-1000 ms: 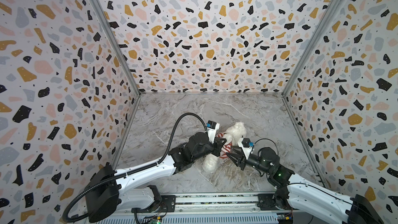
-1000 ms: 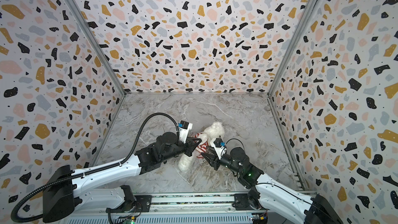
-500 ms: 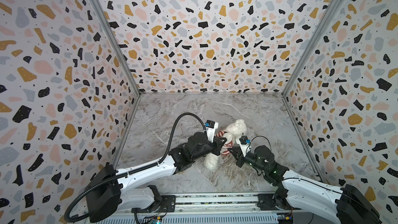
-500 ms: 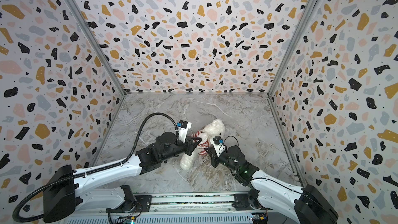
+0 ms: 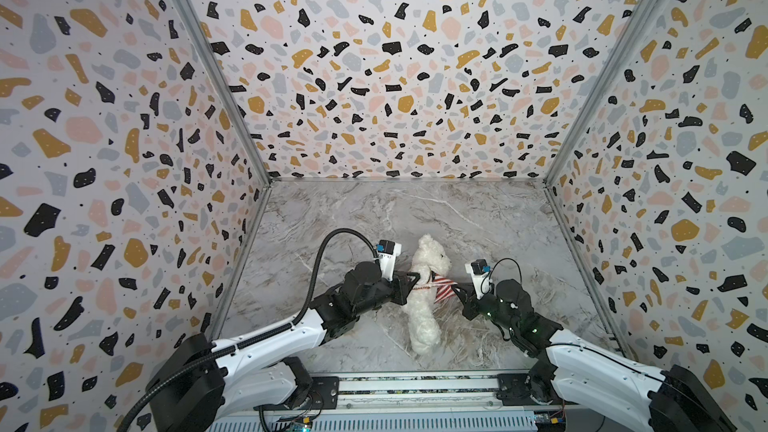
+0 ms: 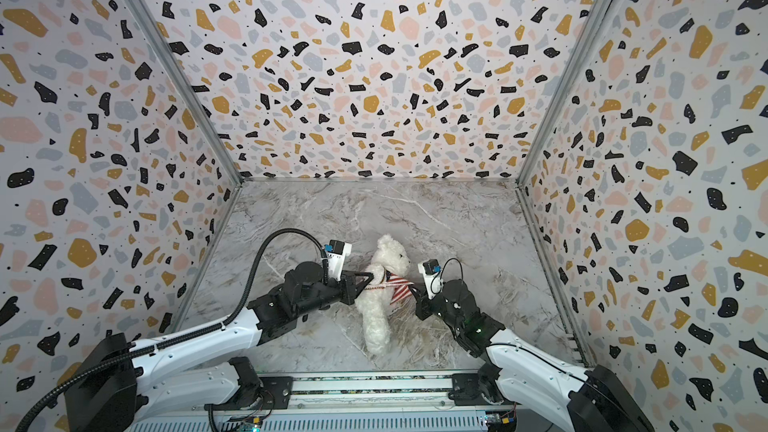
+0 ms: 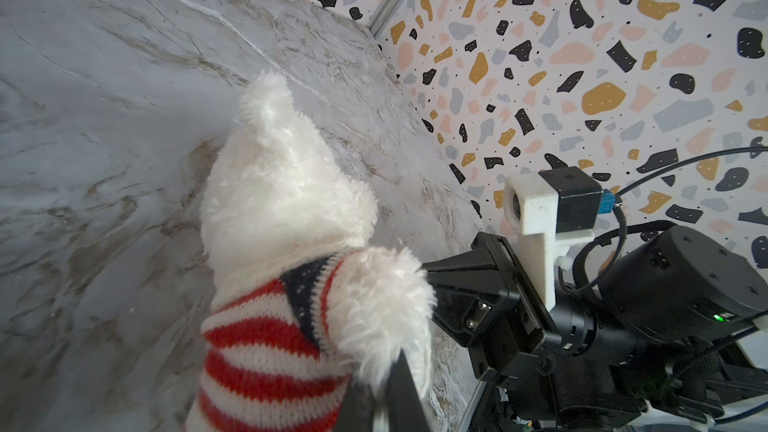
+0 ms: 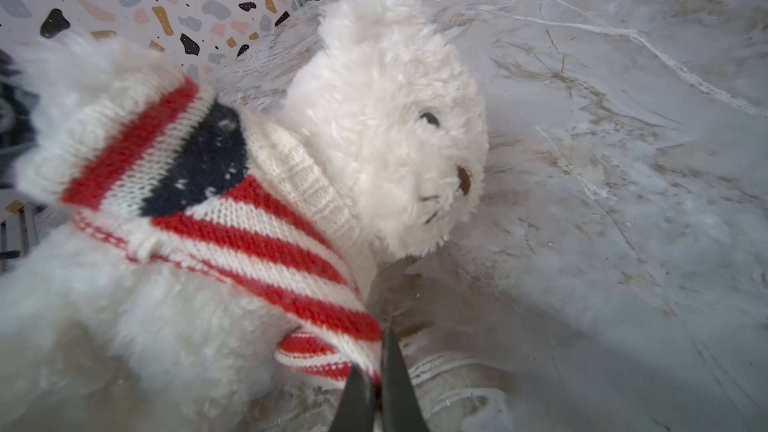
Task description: Dress the teddy bear
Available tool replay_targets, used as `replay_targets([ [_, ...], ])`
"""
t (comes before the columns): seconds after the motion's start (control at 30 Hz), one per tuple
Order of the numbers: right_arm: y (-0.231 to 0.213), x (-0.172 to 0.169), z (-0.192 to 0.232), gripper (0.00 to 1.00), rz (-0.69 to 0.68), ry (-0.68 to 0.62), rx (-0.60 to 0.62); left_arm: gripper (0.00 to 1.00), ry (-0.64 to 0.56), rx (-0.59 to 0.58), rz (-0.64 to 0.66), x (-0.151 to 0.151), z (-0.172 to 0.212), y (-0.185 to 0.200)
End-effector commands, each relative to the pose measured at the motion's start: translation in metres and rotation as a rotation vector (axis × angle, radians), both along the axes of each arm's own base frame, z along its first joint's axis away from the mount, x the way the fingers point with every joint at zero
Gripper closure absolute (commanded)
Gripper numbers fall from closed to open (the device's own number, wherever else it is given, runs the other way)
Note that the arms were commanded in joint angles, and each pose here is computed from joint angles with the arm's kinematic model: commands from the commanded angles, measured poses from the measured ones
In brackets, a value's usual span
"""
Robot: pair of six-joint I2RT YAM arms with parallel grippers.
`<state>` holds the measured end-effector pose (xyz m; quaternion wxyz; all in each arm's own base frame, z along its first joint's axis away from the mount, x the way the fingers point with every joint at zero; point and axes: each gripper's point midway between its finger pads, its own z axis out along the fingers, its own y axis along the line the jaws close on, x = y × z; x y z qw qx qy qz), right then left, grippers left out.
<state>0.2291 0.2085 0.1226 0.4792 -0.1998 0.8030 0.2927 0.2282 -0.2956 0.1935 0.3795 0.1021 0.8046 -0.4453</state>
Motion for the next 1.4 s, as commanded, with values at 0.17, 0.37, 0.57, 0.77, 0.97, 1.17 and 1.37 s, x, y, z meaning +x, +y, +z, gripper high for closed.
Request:
replay_targets([
  [0.17, 0.009, 0.001, 0.014, 1.00, 0.004, -0.078, -0.095, 1.00, -0.019, -0.055, 0.048, 0.006, -0.008, 0.011],
  [0.37, 0.076, -0.031, 0.027, 1.00, 0.274, -0.158, -0.083, 0.93, 0.023, -0.015, 0.108, 0.012, -0.043, 0.022],
  [0.57, 0.105, -0.043, -0.017, 1.00, 0.349, -0.071, -0.195, 0.84, 0.050, 0.068, 0.172, 0.014, -0.067, 0.046],
  [0.77, 0.107, -0.050, -0.034, 1.00, 0.368, -0.030, -0.214, 0.64, 0.035, 0.090, 0.189, 0.015, -0.068, 0.057],
  [0.97, 0.107, -0.055, -0.043, 1.00, 0.379, -0.004, -0.226, 0.62, 0.024, 0.117, 0.163, 0.017, -0.066, 0.053],
  [1.17, 0.106, -0.059, -0.051, 1.00, 0.385, 0.017, -0.233, 0.73, 0.019, 0.124, 0.126, 0.017, -0.063, 0.046],
  [1.37, 0.097, -0.060, -0.058, 1.00, 0.360, 0.045, -0.263, 1.00, 0.013, 0.157, 0.169, 0.023, -0.059, 0.055],
])
